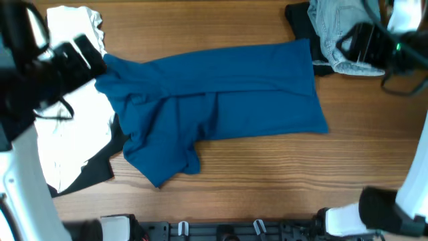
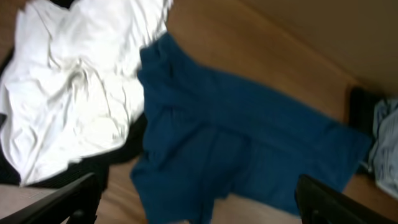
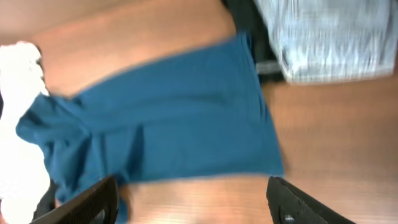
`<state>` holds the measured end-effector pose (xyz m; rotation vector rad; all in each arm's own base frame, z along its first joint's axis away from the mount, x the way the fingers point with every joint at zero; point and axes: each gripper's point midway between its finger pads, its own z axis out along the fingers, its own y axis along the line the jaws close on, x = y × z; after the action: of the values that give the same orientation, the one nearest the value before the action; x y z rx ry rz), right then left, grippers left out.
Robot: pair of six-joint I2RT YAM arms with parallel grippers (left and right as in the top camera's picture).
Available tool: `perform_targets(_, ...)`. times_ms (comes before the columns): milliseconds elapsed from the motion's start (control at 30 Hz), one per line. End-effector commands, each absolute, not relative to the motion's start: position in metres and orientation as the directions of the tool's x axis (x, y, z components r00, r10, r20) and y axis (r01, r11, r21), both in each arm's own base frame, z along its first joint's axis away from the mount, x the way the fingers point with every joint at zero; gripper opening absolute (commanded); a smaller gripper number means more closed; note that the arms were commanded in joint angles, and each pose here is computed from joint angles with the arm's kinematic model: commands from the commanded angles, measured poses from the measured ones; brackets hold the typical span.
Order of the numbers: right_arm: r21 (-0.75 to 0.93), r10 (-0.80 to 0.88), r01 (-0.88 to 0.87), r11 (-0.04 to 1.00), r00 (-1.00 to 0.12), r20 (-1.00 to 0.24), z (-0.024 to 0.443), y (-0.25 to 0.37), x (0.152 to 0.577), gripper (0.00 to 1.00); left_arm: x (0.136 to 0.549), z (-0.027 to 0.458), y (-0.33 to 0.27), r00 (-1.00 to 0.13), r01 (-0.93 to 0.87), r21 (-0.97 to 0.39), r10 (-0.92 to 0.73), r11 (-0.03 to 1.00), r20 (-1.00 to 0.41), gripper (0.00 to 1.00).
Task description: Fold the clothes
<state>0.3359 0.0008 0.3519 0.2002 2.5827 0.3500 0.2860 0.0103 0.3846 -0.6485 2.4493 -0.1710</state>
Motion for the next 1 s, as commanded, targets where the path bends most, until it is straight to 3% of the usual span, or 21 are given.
perform_targets(0, 0.257, 0.226, 0.126, 0.958, -0.885, -0.407, 0.323, -0.003, 0.311, 0.77, 0.261, 0.331, -0.007, -0.758, -0.493, -0.212, -0.537, 0.844, -0.371, 1.00)
perform_targets(267, 0.338, 0.180, 0.077, 0.938, -0.941, -0.287, 0.245, 0.015, 0.312, 0.80, 0.205, 0.159, -0.054, -0.780, -0.614, -0.060, -0.617, 0.787, -0.105, 0.95)
perform_targets(467, 0.339, 0.181, 0.085, 0.937, -0.947, -0.265, 0.217, 0.015, 0.316, 0.80, 0.178, 0.062, -0.092, -0.840, -0.540, -0.078, -0.543, 0.838, -0.015, 0.60)
perform_targets(633, 0.338, 0.180, 0.080, 0.938, -0.944, -0.277, 0.218, 0.014, 0.319, 0.80, 0.158, 0.022, -0.103, -0.865, -0.500, -0.112, -0.500, 0.858, 0.036, 0.59)
perform_targets(700, 0.338, 0.181, 0.080, 0.938, -0.944, -0.277, 0.218, 0.014, 0.319, 0.80, 0.141, 0.009, -0.109, -0.858, -0.512, -0.122, -0.499, 0.850, 0.121, 0.52)
perform_targets(867, 0.338, 0.180, 0.079, 0.938, -0.943, -0.279, 0.218, 0.014, 0.319, 0.80, 0.133, 0.006, -0.116, -0.853, -0.517, -0.136, -0.495, 0.845, 0.165, 0.48)
perform_targets(967, 0.338, 0.180, 0.079, 0.938, -0.943, -0.280, 0.218, 0.014, 0.320, 0.80, 0.132, 0.007, -0.123, -0.864, -0.497, -0.153, -0.473, 0.854, 0.170, 0.35)
